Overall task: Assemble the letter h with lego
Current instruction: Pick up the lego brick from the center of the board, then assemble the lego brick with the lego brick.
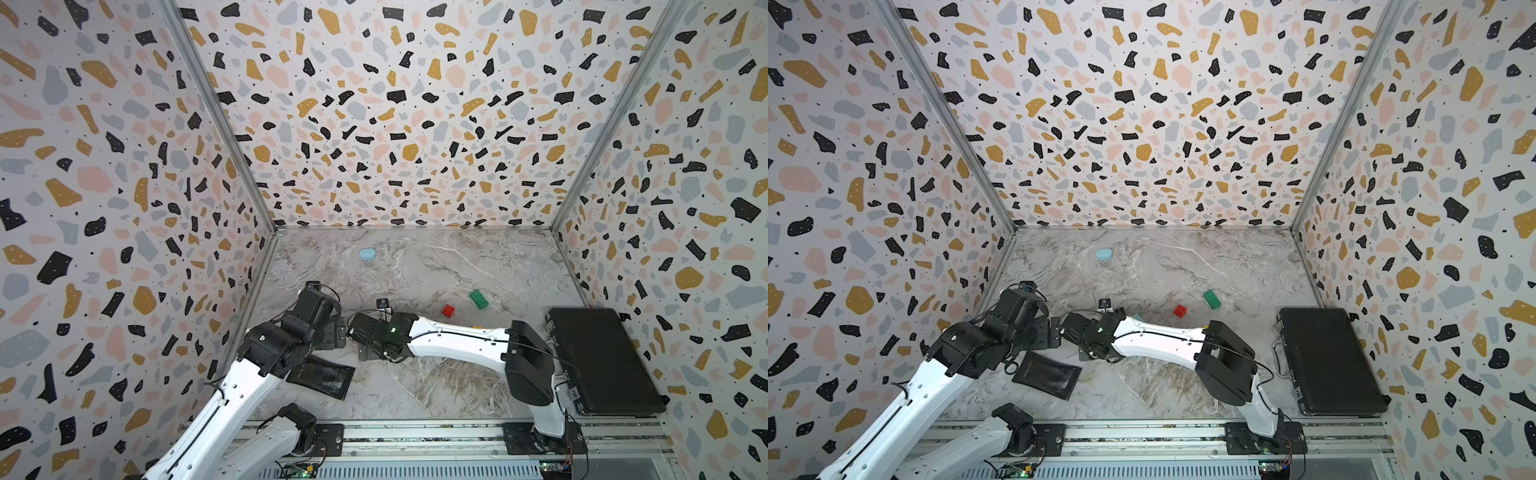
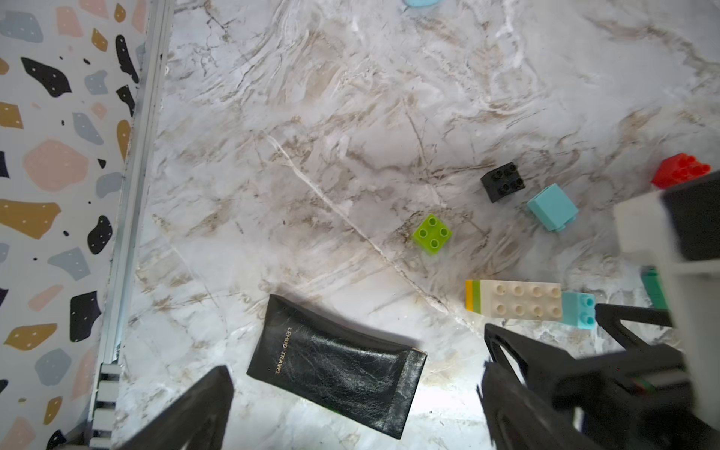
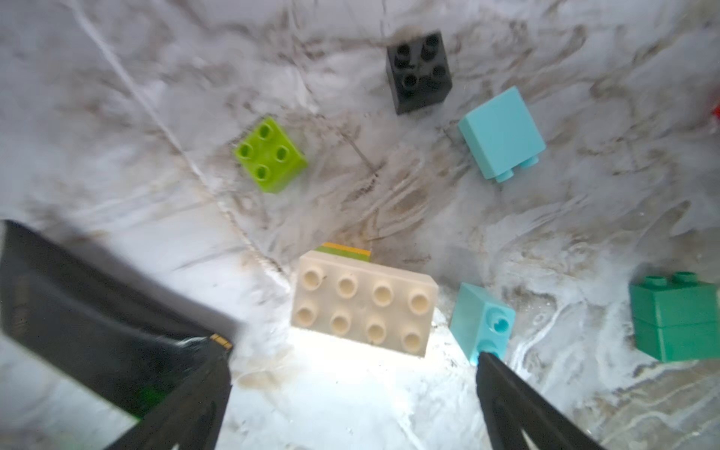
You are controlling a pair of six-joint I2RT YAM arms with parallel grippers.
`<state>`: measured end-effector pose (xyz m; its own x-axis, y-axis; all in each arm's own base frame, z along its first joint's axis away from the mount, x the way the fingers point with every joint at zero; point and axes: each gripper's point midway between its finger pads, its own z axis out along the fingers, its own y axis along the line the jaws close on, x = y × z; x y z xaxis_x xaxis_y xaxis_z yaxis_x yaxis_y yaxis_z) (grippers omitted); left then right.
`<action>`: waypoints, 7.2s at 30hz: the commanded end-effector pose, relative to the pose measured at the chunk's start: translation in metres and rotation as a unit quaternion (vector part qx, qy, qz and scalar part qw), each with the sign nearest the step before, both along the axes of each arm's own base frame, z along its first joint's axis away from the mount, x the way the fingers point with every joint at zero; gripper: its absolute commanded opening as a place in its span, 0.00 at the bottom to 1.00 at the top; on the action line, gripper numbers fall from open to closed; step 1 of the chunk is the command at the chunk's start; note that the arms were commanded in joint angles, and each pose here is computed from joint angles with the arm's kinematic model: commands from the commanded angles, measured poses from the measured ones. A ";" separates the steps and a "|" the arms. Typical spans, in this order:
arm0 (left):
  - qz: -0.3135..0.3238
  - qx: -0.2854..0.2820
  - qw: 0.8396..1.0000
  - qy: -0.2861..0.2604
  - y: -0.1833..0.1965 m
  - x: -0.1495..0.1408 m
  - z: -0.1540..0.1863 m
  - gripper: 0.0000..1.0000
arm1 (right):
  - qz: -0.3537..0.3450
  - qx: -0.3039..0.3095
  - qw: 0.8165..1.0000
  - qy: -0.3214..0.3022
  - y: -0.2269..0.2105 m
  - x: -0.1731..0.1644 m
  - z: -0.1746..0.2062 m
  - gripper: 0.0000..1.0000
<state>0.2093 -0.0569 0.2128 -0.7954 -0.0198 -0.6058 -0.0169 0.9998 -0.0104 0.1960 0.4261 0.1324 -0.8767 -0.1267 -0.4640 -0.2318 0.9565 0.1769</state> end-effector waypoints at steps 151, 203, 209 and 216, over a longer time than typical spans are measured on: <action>-0.118 -0.035 0.942 0.312 -0.179 0.016 -0.149 0.23 | 0.083 -0.004 0.976 -0.200 -0.195 0.059 -0.042 0.93; -0.146 -0.016 0.937 0.317 -0.185 0.016 -0.146 0.18 | 0.099 -0.006 0.978 -0.182 -0.188 0.058 -0.050 0.90; -0.141 0.001 0.937 0.320 -0.180 0.017 -0.150 0.16 | 0.099 -0.005 0.978 -0.182 -0.187 0.058 -0.050 0.90; -0.142 0.017 0.933 0.331 -0.175 0.015 -0.158 0.15 | 0.101 -0.005 0.978 -0.180 -0.187 0.057 -0.051 0.90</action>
